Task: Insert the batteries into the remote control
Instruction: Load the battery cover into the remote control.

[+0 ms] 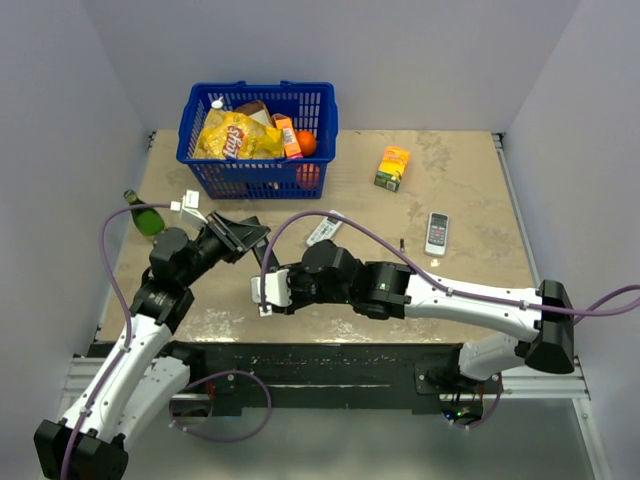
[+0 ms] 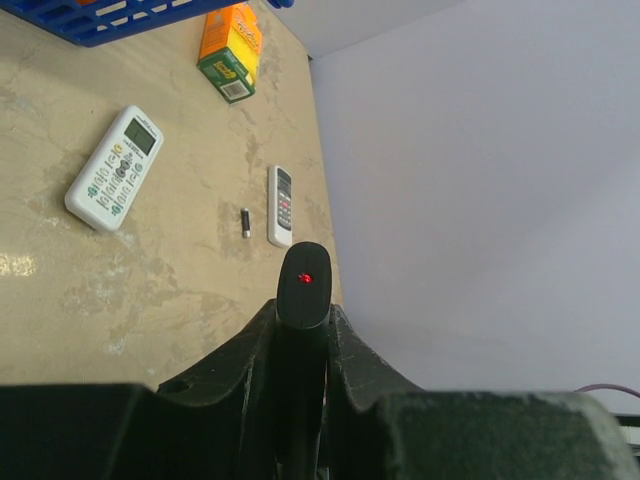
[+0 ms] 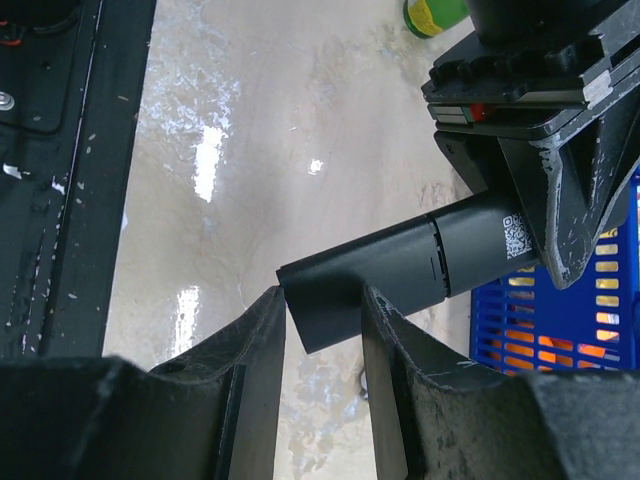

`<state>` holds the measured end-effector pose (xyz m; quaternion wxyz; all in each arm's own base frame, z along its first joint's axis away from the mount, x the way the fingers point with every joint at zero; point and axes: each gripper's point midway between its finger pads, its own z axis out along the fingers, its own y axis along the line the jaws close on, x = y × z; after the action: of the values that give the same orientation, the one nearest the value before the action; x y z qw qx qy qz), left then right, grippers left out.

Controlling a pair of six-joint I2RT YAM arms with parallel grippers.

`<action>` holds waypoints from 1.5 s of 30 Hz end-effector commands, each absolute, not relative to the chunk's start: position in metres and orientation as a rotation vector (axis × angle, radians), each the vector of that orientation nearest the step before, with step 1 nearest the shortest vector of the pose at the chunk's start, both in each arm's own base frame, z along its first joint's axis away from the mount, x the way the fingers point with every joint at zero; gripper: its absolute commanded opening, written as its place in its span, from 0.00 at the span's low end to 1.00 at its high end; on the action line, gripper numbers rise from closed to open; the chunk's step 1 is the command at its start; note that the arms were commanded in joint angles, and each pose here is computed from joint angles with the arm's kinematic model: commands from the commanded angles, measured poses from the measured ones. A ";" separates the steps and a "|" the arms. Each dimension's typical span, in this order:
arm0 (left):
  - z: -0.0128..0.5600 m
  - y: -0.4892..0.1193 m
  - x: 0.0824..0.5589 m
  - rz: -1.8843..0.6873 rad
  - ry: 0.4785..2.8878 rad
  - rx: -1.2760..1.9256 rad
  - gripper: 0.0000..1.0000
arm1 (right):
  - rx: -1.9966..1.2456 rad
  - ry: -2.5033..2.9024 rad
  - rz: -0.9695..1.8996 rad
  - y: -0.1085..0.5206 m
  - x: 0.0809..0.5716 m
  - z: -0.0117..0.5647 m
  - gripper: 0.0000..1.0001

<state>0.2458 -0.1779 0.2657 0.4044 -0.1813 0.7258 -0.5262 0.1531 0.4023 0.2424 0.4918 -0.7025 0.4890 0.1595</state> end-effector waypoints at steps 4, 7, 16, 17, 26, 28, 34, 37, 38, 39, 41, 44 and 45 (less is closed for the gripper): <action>0.315 -0.196 0.211 -1.592 1.719 -0.393 0.00 | -1.640 1.168 0.403 0.421 0.170 0.253 0.36; 0.318 -0.194 0.214 -1.606 1.688 -0.431 0.00 | -1.650 1.173 0.430 0.421 0.165 0.251 0.36; 0.329 -0.197 0.209 -1.644 1.674 -0.395 0.00 | -1.624 1.200 0.379 0.412 0.174 0.246 0.36; 0.331 -0.198 0.207 -1.653 1.674 -0.388 0.00 | -1.622 1.196 0.377 0.413 0.175 0.246 0.36; 0.332 -0.207 0.197 -1.705 1.694 -0.344 0.00 | -1.580 1.152 0.368 0.429 0.187 0.259 0.36; 0.331 -0.210 0.195 -1.715 1.703 -0.329 0.00 | -1.559 1.143 0.366 0.432 0.192 0.266 0.36; 0.330 -0.217 0.190 -1.724 1.717 -0.298 0.00 | -1.497 1.108 0.356 0.439 0.210 0.286 0.36; 0.329 -0.218 0.189 -1.716 1.722 -0.290 0.00 | -1.505 1.110 0.362 0.441 0.214 0.287 0.36; 0.331 -0.217 0.189 -1.710 1.716 -0.282 0.00 | -1.512 1.111 0.363 0.441 0.213 0.286 0.36; 0.329 -0.217 0.191 -1.682 1.722 -0.274 0.00 | -1.518 1.114 0.367 0.441 0.212 0.284 0.36; 0.333 -0.214 0.194 -1.634 1.714 -0.258 0.00 | -1.526 1.120 0.395 0.439 0.207 0.284 0.37; 0.334 -0.205 0.208 -1.470 1.706 -0.236 0.00 | -1.519 1.160 0.438 0.429 0.198 0.284 0.40; 0.323 -0.199 0.218 -1.359 1.735 -0.231 0.00 | -1.513 1.172 0.447 0.425 0.196 0.284 0.42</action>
<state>0.2472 -0.1747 0.2558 0.4314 -0.2002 0.7268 -0.4956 0.1743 0.4218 0.2491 0.4996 -0.6902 0.4902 0.1837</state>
